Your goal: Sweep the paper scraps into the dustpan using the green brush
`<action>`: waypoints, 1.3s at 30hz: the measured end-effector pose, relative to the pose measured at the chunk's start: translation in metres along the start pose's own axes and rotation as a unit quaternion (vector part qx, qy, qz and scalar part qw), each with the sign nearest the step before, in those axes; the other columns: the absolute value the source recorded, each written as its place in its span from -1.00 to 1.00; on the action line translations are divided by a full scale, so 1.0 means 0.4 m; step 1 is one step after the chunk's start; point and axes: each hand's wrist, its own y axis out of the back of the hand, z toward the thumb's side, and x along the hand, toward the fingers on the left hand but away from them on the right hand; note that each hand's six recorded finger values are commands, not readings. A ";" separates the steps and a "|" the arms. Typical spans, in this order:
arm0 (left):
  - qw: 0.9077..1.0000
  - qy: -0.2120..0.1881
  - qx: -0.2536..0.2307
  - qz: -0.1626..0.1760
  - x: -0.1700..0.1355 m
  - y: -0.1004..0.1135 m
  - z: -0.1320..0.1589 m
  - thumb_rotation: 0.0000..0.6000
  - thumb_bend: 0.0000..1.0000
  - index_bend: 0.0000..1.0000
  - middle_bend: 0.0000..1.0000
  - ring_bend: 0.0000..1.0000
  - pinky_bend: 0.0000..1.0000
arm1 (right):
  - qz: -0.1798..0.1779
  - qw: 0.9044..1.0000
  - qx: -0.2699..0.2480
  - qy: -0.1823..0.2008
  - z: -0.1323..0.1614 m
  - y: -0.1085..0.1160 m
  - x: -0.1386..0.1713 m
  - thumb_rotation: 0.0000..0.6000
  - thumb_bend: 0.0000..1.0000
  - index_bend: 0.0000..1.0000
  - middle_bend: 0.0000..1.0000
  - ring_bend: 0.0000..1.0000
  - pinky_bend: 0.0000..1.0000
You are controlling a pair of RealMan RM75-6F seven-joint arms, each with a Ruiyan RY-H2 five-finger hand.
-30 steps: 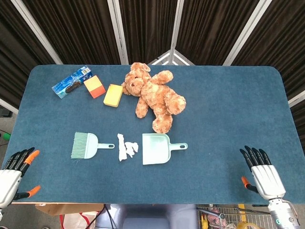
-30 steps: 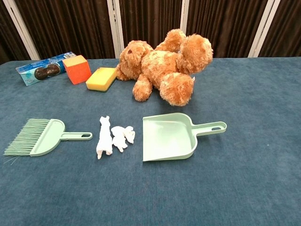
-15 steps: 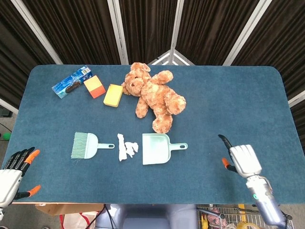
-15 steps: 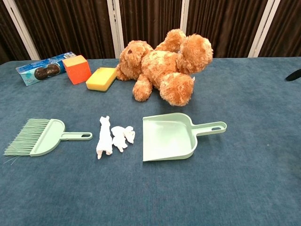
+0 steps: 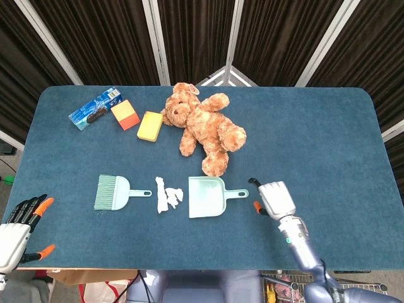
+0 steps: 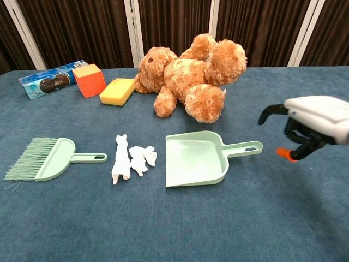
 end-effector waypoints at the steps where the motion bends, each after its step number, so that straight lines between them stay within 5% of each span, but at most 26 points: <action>1: 1.000 0.000 -0.001 -0.001 0.000 0.000 -0.001 1.00 -0.98 -1.00 -1.00 -1.00 -1.00 | 0.001 1.000 0.000 0.002 0.011 -0.007 -0.006 1.00 -0.28 -0.38 0.80 0.79 0.84; 8: 1.000 0.000 -0.005 -0.003 0.000 0.002 -0.005 1.00 -0.98 -1.00 -1.00 -1.00 -1.00 | 0.003 1.000 0.008 0.004 0.068 -0.042 -0.053 1.00 -0.28 -0.34 0.80 0.79 0.84; 28: 1.000 0.001 -0.010 -0.004 -0.002 0.004 -0.009 1.00 -0.98 -1.00 -1.00 -1.00 -1.00 | 0.008 1.000 0.009 -0.018 0.074 -0.068 -0.076 1.00 -0.28 -0.21 0.80 0.79 0.84; 39: 1.000 0.002 -0.011 -0.007 0.000 0.001 -0.008 1.00 -0.99 -1.00 -1.00 -1.00 -1.00 | 0.006 1.000 0.008 -0.015 0.080 -0.068 -0.076 1.00 0.00 0.22 0.80 0.79 0.84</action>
